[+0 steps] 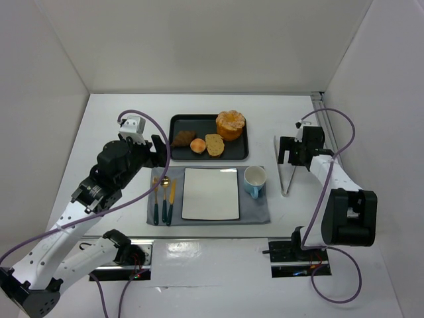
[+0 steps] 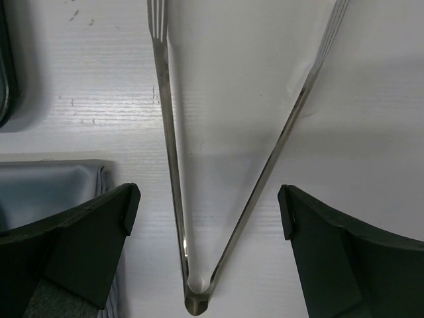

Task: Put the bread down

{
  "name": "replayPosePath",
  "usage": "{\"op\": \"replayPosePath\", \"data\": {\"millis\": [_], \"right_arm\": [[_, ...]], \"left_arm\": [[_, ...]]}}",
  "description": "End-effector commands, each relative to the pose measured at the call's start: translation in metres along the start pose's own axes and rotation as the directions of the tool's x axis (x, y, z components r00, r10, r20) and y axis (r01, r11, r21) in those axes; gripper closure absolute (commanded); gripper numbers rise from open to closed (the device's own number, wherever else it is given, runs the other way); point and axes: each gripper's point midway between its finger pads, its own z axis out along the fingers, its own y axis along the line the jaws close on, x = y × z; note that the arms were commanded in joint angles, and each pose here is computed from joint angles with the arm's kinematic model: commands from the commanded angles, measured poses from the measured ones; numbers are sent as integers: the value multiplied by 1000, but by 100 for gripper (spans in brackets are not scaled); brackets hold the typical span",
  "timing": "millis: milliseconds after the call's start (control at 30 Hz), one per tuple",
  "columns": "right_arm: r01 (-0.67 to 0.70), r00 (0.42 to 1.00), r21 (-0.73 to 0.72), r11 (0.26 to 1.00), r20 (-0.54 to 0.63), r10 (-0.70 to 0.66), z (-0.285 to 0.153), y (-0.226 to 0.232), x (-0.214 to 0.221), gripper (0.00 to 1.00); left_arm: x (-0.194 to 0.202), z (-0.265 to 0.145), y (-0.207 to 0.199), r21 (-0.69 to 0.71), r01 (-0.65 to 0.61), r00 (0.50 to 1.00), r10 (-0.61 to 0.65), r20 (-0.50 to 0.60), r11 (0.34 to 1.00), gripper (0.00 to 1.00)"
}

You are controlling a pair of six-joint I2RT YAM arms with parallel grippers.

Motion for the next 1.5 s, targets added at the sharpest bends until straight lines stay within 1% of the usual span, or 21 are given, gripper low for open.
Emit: {"op": "replayPosePath", "data": {"millis": [0, 67, 333, 500, 900, 967, 1000, 1067, 1133, 1200, 1267, 1400, 1467], "right_arm": [[-44, 999, 36, 998, -8, 44, 5, -3, 1, 0], [-45, 998, 38, 998, -42, 46, 10, -3, 9, 0], [-57, 995, 46, 997, -82, 60, 18, -2, 17, 0], [-25, 993, 33, 999, -119, 29, 25, 9, 27, 0], [-3, 991, 68, 998, -136, 13, 32, 7, 28, 0], [-8, 988, 91, 996, -153, 22, 35, 4, 33, 0], [-9, 990, 90, 996, -142, 22, 35, 4, 28, 0], [3, 985, 101, 995, -172, 14, 41, 4, 36, 0], [19, 985, 99, 995, -171, -2, 42, 9, 34, 0], [30, 981, 104, 994, -194, -9, 47, 10, 41, 0], [22, 983, 115, 993, -183, 0, 47, 9, 36, 0], [30, 981, 110, 993, -193, -8, 49, 12, 39, 2], [30, 981, 110, 993, -193, -8, 49, 12, 39, 7]], "left_arm": [[-24, -4, -12, 43, 13, 998, -16, 68, 999, 10], [-24, -4, -12, 43, 13, 998, -16, 68, 999, 9], [-24, -4, -12, 43, 13, 998, -16, 68, 999, 9], [-24, -4, -12, 43, 13, 998, -16, 68, 999, 9], [-24, -4, -12, 43, 13, 998, -16, 68, 999, 9], [-24, -4, -12, 43, 13, 998, -16, 68, 999, 9], [-27, -4, -12, 46, 14, 997, -18, 76, 999, 9], [-27, -4, -12, 46, 14, 997, -18, 76, 999, 9], [-27, -4, -12, 46, 14, 997, -18, 76, 999, 9], [-27, -4, -12, 46, 14, 997, -18, 76, 999, 9], [-23, -3, -11, 43, 13, 998, -16, 68, 999, 9], [-22, -3, -11, 43, 13, 998, -16, 68, 999, 9], [-22, -3, -11, 43, 13, 998, -16, 68, 999, 9]]}}
